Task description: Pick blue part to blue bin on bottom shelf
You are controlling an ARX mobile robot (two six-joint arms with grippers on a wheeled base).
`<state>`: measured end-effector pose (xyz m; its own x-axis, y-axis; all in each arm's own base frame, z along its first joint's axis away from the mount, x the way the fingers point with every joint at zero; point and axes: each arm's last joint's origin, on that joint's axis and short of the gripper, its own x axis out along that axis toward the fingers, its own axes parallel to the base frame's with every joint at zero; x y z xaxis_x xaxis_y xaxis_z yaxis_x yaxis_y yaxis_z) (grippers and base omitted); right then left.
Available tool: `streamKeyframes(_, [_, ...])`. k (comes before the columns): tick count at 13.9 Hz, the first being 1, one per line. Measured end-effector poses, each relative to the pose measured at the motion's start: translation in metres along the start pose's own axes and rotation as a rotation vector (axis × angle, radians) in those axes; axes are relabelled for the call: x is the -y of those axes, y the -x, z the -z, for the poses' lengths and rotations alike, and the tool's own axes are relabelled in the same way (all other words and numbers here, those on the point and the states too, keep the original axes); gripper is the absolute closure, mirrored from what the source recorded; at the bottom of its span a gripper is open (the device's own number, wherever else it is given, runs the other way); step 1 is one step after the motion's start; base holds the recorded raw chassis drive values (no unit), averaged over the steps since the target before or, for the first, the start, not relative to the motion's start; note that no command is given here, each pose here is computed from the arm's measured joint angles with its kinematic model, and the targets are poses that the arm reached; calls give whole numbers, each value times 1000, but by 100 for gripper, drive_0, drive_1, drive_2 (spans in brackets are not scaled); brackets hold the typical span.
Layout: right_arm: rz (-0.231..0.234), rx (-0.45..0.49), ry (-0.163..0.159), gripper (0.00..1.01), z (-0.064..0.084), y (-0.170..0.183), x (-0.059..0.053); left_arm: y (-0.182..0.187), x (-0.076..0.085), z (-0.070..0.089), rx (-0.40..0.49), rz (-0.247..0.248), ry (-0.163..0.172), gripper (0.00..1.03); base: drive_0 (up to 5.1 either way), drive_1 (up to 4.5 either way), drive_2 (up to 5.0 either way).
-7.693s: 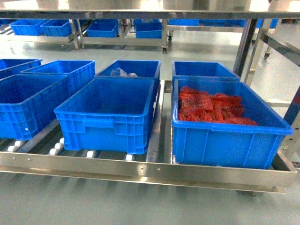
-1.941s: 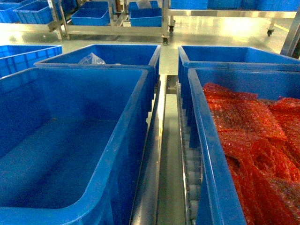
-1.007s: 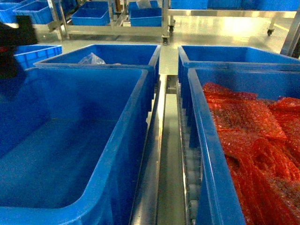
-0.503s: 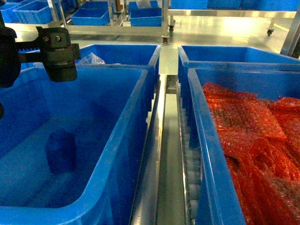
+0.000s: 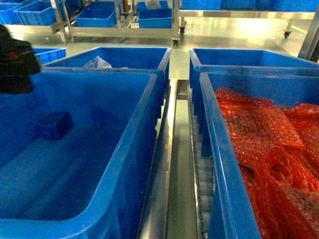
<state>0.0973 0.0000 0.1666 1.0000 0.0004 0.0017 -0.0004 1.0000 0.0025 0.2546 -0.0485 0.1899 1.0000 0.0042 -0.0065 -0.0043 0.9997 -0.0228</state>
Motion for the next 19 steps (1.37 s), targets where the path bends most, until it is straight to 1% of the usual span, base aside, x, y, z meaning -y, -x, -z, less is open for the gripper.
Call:
streamKeyframes(1, [0,0,0,3,0,0,0,12,-9,1,9,-10,-4,59,0,0,0])
streamKeyframes(4, [0,0,0,3,0,0,0,45,-24,12,-11,5,-8,97,0,0,0])
streamKeyframes(5, [0,0,0,3,0,0,0,54,-28,13,-6,0,-7,101,0,0,0])
streamKeyframes(7, [0,0,0,3,0,0,0,71,-35,16,-7,-1,-7,101,0,0,0])
streamKeyframes(8, [0,0,0,3,0,0,0,78,-37,19,34,5,-3,101,0,0,0])
streamKeyframes(9, [0,0,0,3,0,0,0,83,-40,28,-15,9,-7,101,0,0,0])
streamKeyframes(10, [0,0,0,3,0,0,0,91,-49,33,-43,1,-7,101,0,0,0])
streamKeyframes(11, [0,1,0,3,0,0,0,96,-51,29,-15,-16,-6,101,0,0,0])
streamKeyframes(12, [0,0,0,3,0,0,0,100,-50,24,5,-1,-6,101,0,0,0])
streamKeyframes(14, [0,0,0,3,0,0,0,109,-50,28,-14,4,-6,101,0,0,0])
streamKeyframes(19, [0,0,0,3,0,0,0,125,-50,21,9,4,-6,101,0,0,0])
